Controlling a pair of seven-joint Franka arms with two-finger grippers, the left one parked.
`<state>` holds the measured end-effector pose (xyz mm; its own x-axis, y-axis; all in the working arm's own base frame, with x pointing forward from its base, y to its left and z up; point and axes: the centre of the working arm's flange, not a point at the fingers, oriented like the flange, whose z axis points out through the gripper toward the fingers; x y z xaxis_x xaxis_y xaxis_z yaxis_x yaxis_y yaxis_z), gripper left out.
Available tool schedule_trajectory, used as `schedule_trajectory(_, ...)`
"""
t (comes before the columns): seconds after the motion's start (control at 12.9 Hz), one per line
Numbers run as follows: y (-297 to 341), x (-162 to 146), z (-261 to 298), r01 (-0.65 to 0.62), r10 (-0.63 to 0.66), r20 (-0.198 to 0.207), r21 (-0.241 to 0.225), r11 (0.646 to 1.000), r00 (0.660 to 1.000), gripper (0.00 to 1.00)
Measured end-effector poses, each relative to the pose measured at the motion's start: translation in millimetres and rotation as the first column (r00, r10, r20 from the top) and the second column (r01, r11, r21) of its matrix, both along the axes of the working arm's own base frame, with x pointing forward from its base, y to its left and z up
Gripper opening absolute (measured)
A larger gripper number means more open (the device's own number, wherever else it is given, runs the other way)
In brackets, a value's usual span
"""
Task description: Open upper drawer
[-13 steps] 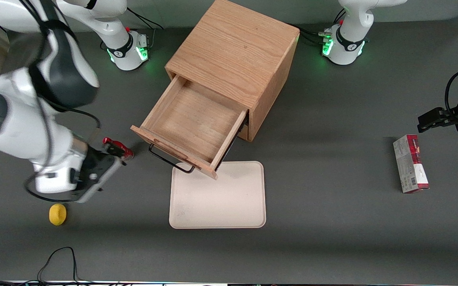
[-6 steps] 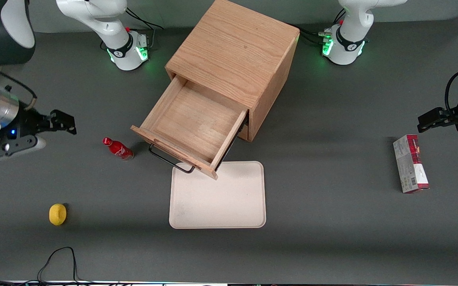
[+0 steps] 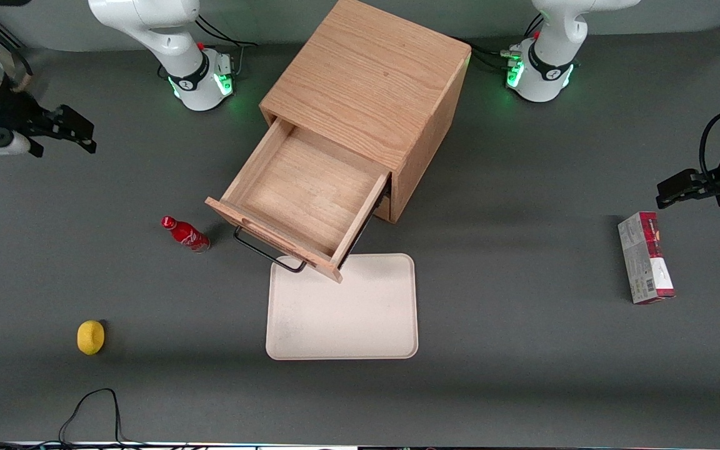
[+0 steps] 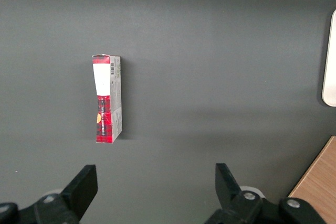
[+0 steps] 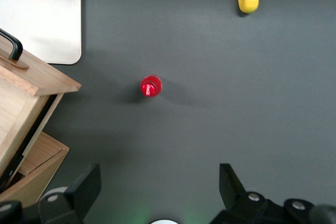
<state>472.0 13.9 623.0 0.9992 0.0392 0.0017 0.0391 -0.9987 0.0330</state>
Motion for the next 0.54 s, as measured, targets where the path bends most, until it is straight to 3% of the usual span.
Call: schedule_trajectory(0.54, -3.6, 24.6, -9.5, 0.027, -0.027, -0.021, 0.003, 1.000, 0.999, 1.00)
